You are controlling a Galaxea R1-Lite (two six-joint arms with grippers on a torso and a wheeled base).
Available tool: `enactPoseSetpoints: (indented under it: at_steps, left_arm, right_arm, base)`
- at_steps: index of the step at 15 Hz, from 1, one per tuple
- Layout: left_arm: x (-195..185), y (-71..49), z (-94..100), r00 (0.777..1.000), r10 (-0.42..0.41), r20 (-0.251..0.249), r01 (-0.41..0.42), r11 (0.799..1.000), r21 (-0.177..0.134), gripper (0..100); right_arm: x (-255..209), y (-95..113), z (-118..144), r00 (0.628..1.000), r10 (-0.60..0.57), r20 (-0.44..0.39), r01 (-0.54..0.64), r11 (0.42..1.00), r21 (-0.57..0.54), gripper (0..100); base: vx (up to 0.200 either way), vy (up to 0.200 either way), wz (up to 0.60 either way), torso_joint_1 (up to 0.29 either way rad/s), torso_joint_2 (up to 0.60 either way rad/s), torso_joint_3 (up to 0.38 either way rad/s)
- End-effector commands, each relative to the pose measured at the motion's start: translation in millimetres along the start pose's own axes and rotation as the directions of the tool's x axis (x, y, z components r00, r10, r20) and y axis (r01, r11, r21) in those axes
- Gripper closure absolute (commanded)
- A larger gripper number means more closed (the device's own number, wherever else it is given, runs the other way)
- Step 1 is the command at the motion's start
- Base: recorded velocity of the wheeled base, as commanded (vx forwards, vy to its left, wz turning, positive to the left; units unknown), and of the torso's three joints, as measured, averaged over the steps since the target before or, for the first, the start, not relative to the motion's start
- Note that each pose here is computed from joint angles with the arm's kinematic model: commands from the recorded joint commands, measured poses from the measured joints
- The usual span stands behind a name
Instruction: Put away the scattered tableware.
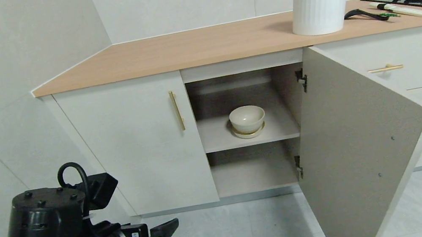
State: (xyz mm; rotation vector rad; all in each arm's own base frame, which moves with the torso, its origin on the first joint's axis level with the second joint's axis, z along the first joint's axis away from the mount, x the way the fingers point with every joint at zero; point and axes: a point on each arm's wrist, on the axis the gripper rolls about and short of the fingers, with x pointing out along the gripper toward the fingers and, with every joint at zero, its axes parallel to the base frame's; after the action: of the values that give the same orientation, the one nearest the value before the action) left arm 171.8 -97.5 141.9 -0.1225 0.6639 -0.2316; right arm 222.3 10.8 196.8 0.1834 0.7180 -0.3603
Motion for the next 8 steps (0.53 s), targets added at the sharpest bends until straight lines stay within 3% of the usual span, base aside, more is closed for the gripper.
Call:
enactPoseSetpoints:
  at_steps: [1, 6, 8]
  left_arm:
    - [0.4, 0.0, 0.0, 1.000, 0.001, -0.001, -0.001, 1.000, -0.001, 0]
    - [-1.4, 0.1, 0.6, 1.000, -0.001, 0.006, 0.001, 1.000, -0.002, 0]
    - [-1.8, 0.0, 1.4, 1.000, -0.001, 0.013, 0.001, 1.000, -0.003, 0]
  right_arm:
    - [-2.7, 12.0, -6.0, 0.999, 0.040, -0.012, -0.040, 0.999, -0.021, 0]
    - [-9.8, 49.6, -19.9, 0.984, 0.173, -0.041, -0.176, 0.981, -0.077, 0]
    - [-8.6, 69.6, -23.4, 0.962, 0.270, -0.046, -0.273, 0.955, -0.115, 0]
  base:
    - [0.000, 0.000, 0.00, 0.000, 0.00, 0.000]
    - [0.000, 0.000, 0.00, 0.000, 0.00, 0.000]
    - [0.000, 0.000, 0.00, 0.000, 0.00, 0.000]
